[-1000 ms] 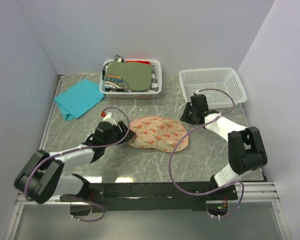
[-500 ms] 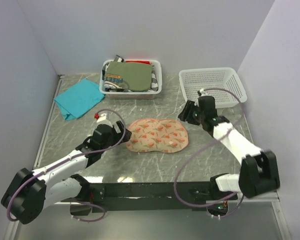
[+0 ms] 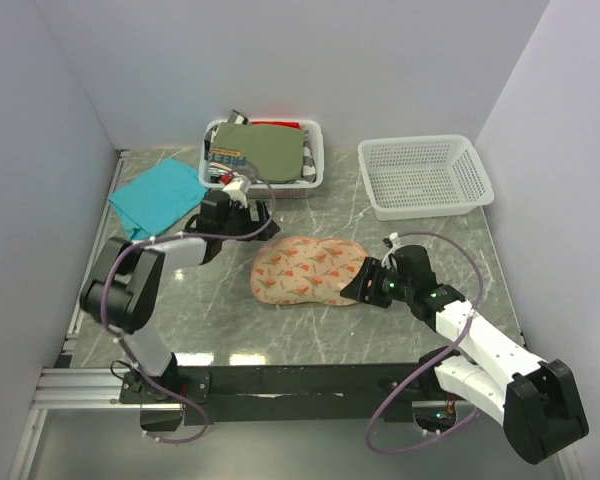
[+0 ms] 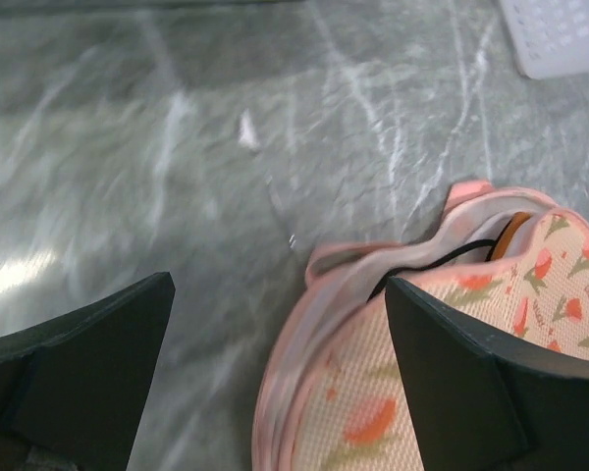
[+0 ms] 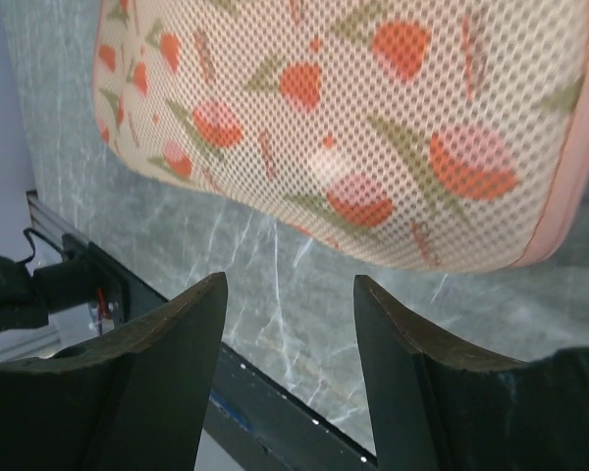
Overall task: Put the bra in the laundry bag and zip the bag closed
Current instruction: Adjust the laundry bag at the center of the board.
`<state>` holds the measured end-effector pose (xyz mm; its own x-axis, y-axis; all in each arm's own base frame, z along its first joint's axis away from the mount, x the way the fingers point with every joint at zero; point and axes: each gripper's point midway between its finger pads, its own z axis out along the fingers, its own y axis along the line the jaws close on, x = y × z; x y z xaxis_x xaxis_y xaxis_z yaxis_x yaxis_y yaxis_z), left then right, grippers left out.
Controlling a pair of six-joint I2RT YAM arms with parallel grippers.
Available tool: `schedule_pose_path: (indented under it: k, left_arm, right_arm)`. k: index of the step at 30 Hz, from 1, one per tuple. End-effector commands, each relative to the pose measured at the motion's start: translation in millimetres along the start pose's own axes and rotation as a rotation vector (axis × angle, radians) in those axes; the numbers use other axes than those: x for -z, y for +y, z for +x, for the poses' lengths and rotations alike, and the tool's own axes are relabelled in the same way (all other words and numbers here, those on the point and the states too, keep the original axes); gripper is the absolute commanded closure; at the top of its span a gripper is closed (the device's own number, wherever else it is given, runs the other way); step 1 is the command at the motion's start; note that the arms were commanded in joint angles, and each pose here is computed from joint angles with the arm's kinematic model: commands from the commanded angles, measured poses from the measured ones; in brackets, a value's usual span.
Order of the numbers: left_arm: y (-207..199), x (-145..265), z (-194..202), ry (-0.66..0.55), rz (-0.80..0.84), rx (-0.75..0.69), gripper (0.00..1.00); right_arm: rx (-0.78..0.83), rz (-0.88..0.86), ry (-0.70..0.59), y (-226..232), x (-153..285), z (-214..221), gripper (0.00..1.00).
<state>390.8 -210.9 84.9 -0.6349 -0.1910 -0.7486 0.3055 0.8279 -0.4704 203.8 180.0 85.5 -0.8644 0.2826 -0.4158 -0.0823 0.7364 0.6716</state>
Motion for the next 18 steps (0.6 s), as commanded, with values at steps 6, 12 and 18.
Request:
schedule_pose_path:
  k: [6,12,18]
  left_arm:
    - [-45.7,-22.4,3.7,0.077,0.393,-0.202,0.04]
    - [-54.9,-13.0,19.9,0.128,0.491,-0.214,0.04]
    - [-50.9,-10.1,37.4,0.178,0.502,-0.205,0.04]
  right_arm:
    - [-0.032,-0.063,0.044,6.6,-0.4,20.1,0.37]
    - [-0.03,-0.059,0.05,4.7,-2.3,21.6,0.37]
    - [-0.048,-0.047,0.058,1.7,-4.2,24.1,0.37]
